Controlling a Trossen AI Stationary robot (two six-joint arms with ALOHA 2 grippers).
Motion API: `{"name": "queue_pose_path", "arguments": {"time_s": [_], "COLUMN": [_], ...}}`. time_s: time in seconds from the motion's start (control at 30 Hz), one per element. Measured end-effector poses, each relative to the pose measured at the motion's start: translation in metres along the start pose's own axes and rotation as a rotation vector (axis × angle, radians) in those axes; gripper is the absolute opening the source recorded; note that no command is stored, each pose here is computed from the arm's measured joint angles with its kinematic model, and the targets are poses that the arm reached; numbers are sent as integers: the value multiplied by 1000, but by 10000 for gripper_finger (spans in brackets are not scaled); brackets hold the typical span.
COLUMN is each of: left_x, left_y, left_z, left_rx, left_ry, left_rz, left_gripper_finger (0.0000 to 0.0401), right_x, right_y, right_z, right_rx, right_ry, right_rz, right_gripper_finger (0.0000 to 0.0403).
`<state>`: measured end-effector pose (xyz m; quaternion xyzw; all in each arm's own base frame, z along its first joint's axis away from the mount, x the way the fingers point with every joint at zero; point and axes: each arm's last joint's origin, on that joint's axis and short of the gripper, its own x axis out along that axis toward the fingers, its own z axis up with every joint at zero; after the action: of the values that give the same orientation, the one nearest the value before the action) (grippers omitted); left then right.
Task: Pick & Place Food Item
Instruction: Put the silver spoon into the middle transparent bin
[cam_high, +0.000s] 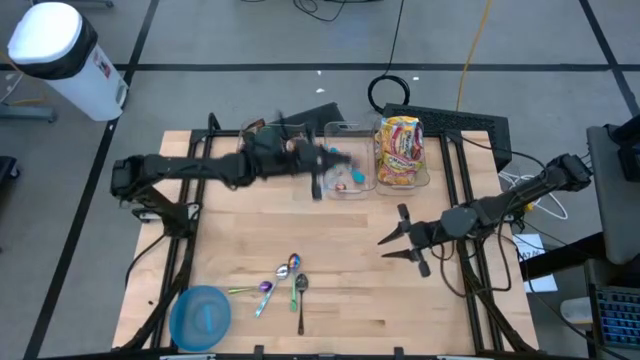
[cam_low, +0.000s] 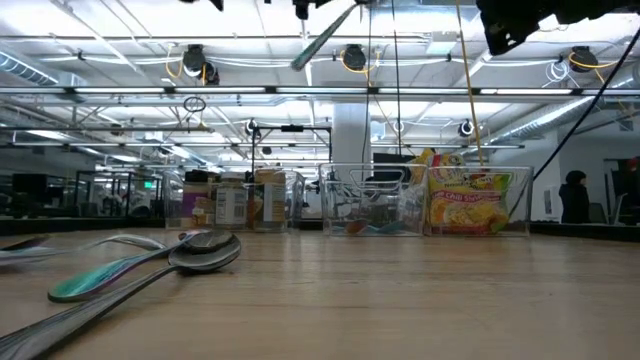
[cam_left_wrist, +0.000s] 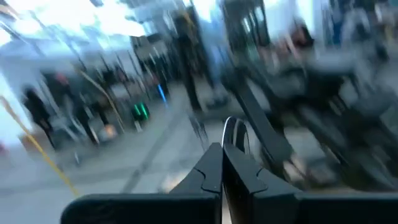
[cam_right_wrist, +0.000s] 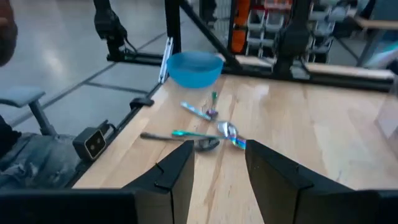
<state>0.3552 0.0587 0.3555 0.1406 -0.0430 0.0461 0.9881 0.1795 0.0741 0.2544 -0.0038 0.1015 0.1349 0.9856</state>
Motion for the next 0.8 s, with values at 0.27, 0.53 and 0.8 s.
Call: {"name": "queue_pose_path", "arguments": {"time_s": [0.27, 0.53, 0.8], "left_x": [23, 43, 46], "left_y": [51, 70, 80], "left_z": [-43, -126, -174], "left_rx": [-87, -139, -177], "left_ry": [-208, -205, -114], "left_rz": [149, 262, 318], "left_gripper_finger": [2, 1, 2], "right_x": [-6, -10, -11], "right_y": [-2, -4, -14], "right_z": [-16, -38, -45], "right_rx": [-94, -168, -209], "right_ry": [-161, -237, -255], "right_rz": [-3, -21, -80], "right_gripper_finger": [134, 134, 134]}}
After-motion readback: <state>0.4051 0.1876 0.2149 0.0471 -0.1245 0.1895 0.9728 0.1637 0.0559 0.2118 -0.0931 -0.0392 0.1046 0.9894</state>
